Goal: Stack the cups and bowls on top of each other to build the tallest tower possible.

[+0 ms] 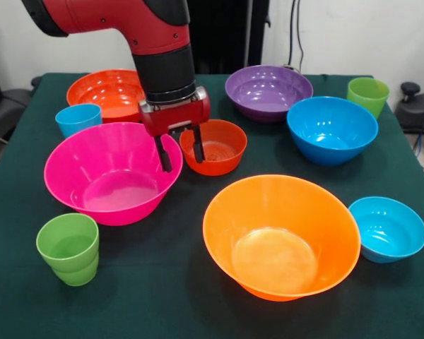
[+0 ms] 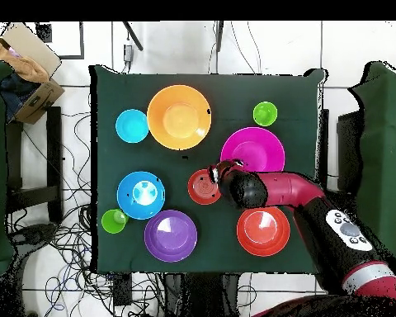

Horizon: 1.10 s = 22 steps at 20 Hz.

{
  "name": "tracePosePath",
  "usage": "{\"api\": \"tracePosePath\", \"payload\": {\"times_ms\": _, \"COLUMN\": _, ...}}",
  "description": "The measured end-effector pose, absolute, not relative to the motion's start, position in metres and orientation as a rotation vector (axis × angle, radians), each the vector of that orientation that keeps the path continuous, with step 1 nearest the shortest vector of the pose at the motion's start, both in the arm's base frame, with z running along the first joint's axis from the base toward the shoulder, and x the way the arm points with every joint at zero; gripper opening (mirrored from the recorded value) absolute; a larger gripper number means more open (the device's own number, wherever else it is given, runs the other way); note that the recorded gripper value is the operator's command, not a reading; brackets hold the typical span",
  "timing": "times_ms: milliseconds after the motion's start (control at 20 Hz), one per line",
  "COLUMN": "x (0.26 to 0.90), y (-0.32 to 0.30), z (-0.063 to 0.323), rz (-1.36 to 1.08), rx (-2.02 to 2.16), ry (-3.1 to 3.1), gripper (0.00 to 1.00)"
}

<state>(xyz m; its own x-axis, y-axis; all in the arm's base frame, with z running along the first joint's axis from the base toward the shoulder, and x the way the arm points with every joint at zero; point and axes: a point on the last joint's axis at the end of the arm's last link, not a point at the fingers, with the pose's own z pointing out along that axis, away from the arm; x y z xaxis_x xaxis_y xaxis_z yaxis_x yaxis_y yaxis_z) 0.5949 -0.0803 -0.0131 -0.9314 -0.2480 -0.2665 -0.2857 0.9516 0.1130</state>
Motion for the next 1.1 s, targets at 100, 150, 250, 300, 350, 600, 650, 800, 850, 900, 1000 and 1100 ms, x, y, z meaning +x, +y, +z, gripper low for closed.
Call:
{"api": "tracePosePath", "payload": {"times_ms": 100, "x": 0.593, "y": -0.078, "z": -0.019, "rz": 0.222, "rx": -0.408, "ry": 2.843, "gripper": 1.00}}
{"api": "tracePosePath", "payload": {"times_ms": 150, "x": 0.592, "y": -0.077, "z": -0.022, "rz": 0.224, "rx": -0.413, "ry": 2.837, "gripper": 1.00}}
{"api": "tracePosePath", "payload": {"times_ms": 250, "x": 0.590, "y": -0.074, "z": -0.030, "rz": 0.229, "rx": -0.422, "ry": 2.825, "gripper": 1.00}}
{"api": "tracePosePath", "payload": {"times_ms": 300, "x": 0.590, "y": -0.073, "z": -0.032, "rz": 0.231, "rx": -0.424, "ry": 2.822, "gripper": 1.00}}
{"api": "tracePosePath", "payload": {"times_ms": 350, "x": 0.589, "y": -0.072, "z": -0.035, "rz": 0.233, "rx": -0.426, "ry": 2.819, "gripper": 1.00}}
{"api": "tracePosePath", "payload": {"times_ms": 600, "x": 0.589, "y": -0.069, "z": -0.047, "rz": 0.255, "rx": -0.409, "ry": 2.797, "gripper": 1.00}}
{"api": "tracePosePath", "payload": {"times_ms": 650, "x": 0.589, "y": -0.069, "z": -0.048, "rz": 0.256, "rx": -0.408, "ry": 2.796, "gripper": 1.00}}
{"api": "tracePosePath", "payload": {"times_ms": 800, "x": 0.589, "y": -0.069, "z": -0.048, "rz": 0.258, "rx": -0.405, "ry": 2.795, "gripper": 1.00}}
{"api": "tracePosePath", "payload": {"times_ms": 850, "x": 0.589, "y": -0.069, "z": -0.048, "rz": 0.258, "rx": -0.405, "ry": 2.795, "gripper": 1.00}}
{"api": "tracePosePath", "payload": {"times_ms": 900, "x": 0.589, "y": -0.069, "z": -0.048, "rz": 0.258, "rx": -0.405, "ry": 2.795, "gripper": 1.00}}
{"api": "tracePosePath", "payload": {"times_ms": 1000, "x": 0.589, "y": -0.069, "z": -0.048, "rz": 0.258, "rx": -0.405, "ry": 2.796, "gripper": 1.00}}
{"api": "tracePosePath", "payload": {"times_ms": 1100, "x": 0.589, "y": -0.069, "z": -0.048, "rz": 0.258, "rx": -0.405, "ry": 2.796, "gripper": 1.00}}
